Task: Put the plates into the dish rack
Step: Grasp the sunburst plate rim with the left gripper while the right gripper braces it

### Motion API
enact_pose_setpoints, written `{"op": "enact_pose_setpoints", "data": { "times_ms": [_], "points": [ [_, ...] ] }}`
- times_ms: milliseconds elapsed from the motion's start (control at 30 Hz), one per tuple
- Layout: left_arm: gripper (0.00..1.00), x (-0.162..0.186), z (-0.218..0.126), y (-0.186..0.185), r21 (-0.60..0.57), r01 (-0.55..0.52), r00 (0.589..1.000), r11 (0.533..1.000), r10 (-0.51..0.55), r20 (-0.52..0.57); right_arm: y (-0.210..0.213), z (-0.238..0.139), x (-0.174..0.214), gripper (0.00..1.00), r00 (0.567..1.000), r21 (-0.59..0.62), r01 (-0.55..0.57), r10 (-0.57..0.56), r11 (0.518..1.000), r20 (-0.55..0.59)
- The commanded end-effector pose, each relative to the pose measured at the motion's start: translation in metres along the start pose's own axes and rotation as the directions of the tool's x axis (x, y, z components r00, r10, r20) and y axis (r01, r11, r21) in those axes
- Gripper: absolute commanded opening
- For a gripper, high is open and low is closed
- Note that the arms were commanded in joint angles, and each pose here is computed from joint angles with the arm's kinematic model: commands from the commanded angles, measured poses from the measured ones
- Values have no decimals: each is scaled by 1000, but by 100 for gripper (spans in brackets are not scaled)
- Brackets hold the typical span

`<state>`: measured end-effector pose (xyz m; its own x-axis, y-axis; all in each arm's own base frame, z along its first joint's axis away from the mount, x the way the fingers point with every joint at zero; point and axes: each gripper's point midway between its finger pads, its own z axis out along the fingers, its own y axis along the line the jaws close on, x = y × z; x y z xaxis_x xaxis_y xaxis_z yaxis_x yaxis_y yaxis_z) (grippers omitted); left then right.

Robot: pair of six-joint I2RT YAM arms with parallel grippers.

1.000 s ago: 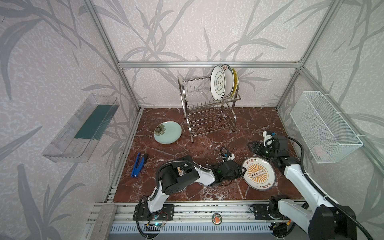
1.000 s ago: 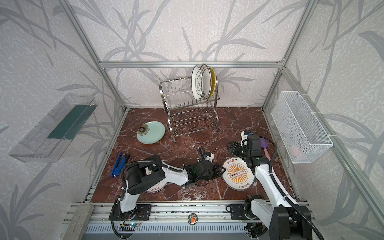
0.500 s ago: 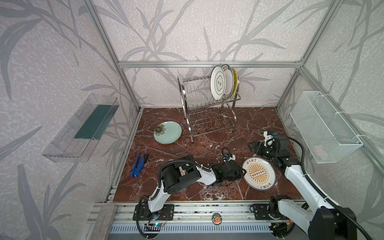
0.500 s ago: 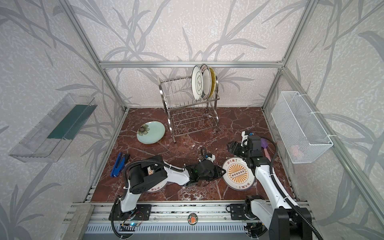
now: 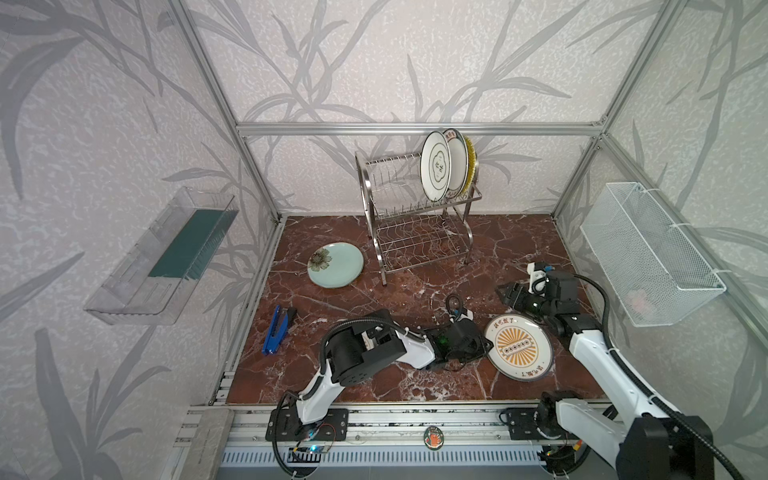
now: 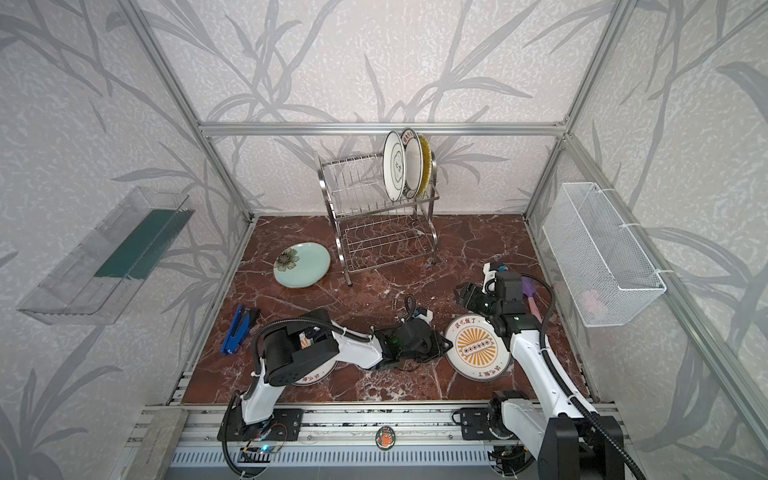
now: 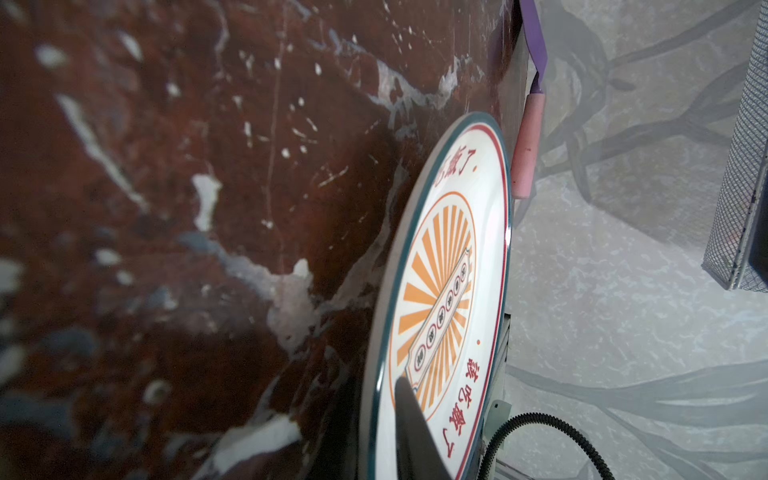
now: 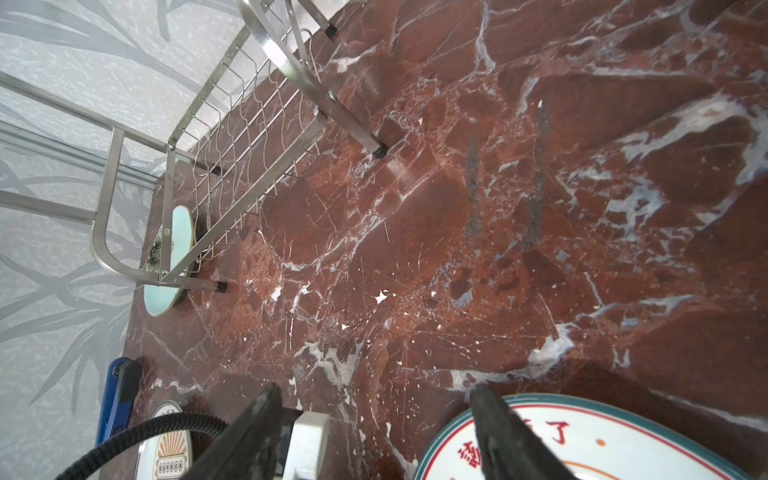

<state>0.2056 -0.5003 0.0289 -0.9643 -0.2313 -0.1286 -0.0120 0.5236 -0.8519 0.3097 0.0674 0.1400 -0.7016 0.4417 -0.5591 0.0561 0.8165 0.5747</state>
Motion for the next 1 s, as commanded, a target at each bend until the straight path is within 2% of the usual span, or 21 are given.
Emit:
{"op": "enact_pose_setpoints", "data": {
  "times_ms": [0, 233, 467, 733, 967],
  "points": [
    [10, -3, 5, 0, 21, 30, 1000, 999, -30, 1, 5, -6, -10, 72, 1000, 1, 3, -3, 1000, 23],
    [0, -6, 3, -1, 48, 34, 999, 998, -34, 13, 4, -7, -11, 72, 1000, 7, 4, -4, 1000, 25],
    [0, -17, -10, -6, 70, 8, 998, 998, -12, 59, 3, -9, -13, 72, 999, 18, 9, -9, 1000, 33],
    [0, -36, -50, -26, 24, -155, 978, 988, 150, 147, 4, -20, -26, 72, 997, 43, 41, -44, 998, 66],
    [0, -54, -72, -23, 58, -118, 978, 991, 106, 177, 2, -29, -35, 71, 995, 46, 34, -38, 998, 94]
  ]
}}
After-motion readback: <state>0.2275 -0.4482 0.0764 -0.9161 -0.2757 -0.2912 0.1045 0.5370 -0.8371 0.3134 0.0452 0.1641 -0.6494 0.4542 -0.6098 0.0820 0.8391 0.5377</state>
